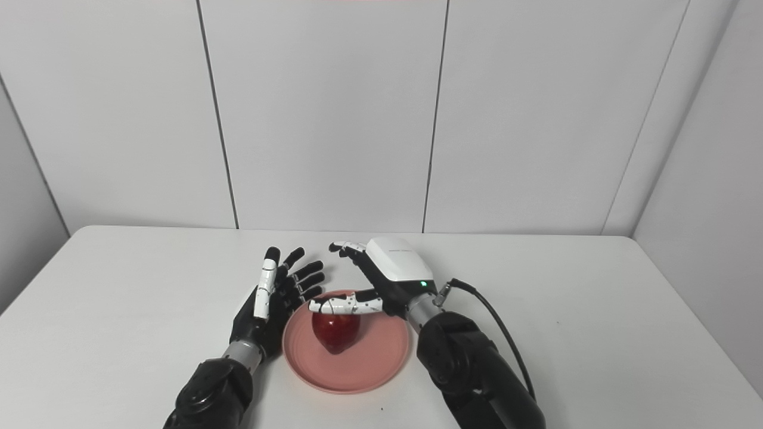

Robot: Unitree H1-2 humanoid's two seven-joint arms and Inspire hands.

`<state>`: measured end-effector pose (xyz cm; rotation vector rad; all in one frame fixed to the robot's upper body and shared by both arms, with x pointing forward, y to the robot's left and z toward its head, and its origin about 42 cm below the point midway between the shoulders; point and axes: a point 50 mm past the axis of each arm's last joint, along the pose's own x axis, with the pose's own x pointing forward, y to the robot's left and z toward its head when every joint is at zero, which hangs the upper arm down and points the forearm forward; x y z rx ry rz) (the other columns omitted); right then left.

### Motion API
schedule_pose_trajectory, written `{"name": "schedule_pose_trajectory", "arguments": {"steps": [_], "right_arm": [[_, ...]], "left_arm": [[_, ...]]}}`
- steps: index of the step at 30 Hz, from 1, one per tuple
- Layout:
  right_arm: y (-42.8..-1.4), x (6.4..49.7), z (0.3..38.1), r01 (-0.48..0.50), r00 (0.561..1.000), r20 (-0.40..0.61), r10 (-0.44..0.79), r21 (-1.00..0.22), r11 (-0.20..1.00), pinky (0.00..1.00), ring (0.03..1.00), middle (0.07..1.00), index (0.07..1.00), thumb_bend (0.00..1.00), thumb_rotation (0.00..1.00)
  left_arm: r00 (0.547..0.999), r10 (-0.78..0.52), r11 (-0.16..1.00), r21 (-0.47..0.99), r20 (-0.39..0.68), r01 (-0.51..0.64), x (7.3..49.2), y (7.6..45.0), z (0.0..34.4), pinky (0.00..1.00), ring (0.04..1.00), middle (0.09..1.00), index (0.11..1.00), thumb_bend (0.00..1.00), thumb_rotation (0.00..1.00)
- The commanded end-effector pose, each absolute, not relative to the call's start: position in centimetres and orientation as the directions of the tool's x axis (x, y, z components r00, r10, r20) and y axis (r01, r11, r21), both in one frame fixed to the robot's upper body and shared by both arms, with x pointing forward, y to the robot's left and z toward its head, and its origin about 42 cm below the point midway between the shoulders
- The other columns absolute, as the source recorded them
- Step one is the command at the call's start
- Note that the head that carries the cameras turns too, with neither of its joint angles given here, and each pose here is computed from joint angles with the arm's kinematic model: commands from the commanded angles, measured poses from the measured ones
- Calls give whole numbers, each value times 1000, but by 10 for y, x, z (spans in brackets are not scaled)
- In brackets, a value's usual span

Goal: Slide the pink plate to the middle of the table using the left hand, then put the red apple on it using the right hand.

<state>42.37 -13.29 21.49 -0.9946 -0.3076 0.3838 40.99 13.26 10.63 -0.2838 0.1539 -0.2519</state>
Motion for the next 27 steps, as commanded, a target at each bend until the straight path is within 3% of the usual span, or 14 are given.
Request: {"name": "schedule_pose_trajectory", "arguments": {"steps": [1,4,6,10,16,21,27], "right_arm": [[-129,427,236,-148,883,159,441,-798,585,612,751,830,851,1000,992],[-133,429,236,-205,903,162,398,-653,729,640,775,842,859,1000,999],[-137,430,235,-221,915,177,363,-532,817,750,852,871,857,1000,1000],[-143,430,233,-220,931,198,306,-364,905,786,881,899,891,1000,1000],[-149,429,228,-192,959,144,244,-301,934,987,989,966,937,974,1000],[-154,429,221,-155,973,132,190,-234,960,1000,1000,1000,952,976,1000],[-162,427,209,-73,981,164,105,-189,979,1000,1000,1000,984,922,1000]], "left_arm": [[942,-216,951,-276,-258,142,388,136,67,876,876,862,935,652,972],[957,-171,958,-266,-237,105,388,134,69,917,902,891,941,660,975],[967,-140,966,-246,-215,85,387,132,70,953,919,907,952,661,978],[978,-112,978,-195,-177,77,386,129,72,998,987,983,991,700,1000],[990,-84,991,-111,-116,71,385,125,78,1000,1000,1000,1000,735,1000],[994,-60,997,-58,-90,55,383,122,84,1000,1000,1000,1000,772,1000],[995,-65,997,-33,-70,63,381,121,86,1000,1000,1000,1000,729,1000]]}}
